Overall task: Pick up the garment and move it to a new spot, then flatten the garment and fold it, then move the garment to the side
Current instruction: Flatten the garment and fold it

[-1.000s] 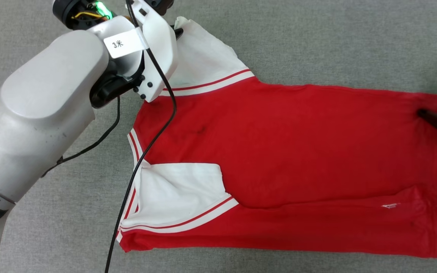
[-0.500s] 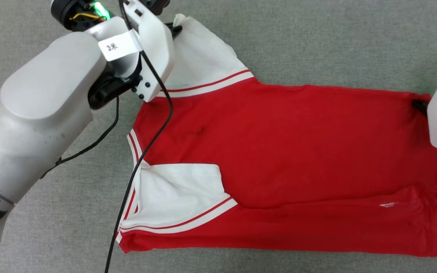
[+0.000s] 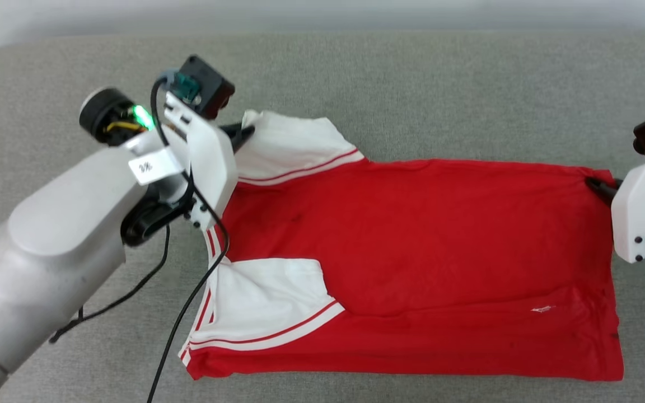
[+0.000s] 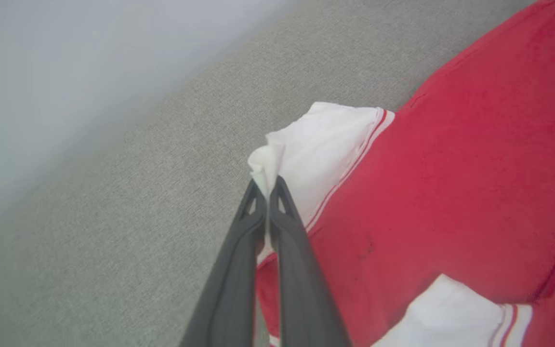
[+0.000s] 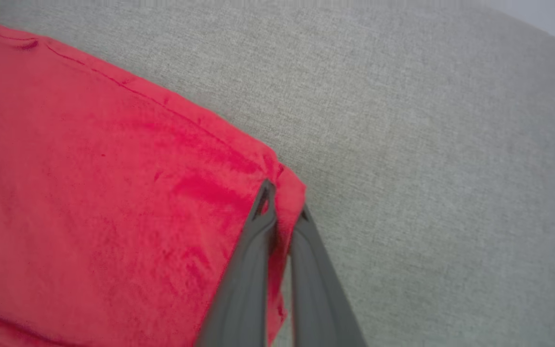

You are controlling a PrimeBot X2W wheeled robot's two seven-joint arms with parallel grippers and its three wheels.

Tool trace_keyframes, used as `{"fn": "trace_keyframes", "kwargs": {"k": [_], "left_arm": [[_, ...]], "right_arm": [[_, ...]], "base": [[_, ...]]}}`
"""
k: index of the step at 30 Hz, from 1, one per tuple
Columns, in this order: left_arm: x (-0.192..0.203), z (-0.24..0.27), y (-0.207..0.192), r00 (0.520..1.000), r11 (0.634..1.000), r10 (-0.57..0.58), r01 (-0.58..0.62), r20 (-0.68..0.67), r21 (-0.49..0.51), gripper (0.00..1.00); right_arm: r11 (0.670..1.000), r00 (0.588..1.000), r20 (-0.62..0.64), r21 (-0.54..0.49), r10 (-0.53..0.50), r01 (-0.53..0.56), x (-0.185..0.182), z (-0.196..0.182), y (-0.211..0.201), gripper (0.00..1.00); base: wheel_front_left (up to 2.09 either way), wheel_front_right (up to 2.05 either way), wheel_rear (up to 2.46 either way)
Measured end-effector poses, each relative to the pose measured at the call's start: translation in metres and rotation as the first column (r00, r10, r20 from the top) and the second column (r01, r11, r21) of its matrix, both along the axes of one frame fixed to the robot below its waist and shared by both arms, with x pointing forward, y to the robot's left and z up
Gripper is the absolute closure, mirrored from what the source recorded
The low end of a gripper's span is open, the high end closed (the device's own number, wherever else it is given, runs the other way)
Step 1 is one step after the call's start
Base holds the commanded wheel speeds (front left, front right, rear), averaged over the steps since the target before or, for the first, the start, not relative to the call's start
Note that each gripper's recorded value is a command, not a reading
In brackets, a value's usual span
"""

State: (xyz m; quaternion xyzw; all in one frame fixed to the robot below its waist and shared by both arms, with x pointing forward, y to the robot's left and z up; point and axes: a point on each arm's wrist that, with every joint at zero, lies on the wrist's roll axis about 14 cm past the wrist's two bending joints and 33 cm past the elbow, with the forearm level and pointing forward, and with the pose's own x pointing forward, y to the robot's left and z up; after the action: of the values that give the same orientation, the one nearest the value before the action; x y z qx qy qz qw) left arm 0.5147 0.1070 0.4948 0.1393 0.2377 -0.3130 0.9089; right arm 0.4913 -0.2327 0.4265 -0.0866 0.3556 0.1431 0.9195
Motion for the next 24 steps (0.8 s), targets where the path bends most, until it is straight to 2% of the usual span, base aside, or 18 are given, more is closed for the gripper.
{"fn": "trace_keyframes", "kwargs": {"k": [12,24], "left_arm": [[-0.069,-0.004,0.015,0.998,0.997,0.055,-0.056,-0.035,-0.044,1.00],[-0.137,-0.032,0.031,0.984,0.988,0.123,-0.134,-0.132,-0.076,1.00]], "right_arm": [[0.999,0.995,0.097,0.051,0.007,-0.012,-0.039,0.019,0.002,1.00],[0.994,0.994,0.111,0.108,0.014,-0.026,-0.084,0.015,0.007,1.00]], "base": [[0.00,0.00,0.00],[0.00,0.00,0.00]]}}
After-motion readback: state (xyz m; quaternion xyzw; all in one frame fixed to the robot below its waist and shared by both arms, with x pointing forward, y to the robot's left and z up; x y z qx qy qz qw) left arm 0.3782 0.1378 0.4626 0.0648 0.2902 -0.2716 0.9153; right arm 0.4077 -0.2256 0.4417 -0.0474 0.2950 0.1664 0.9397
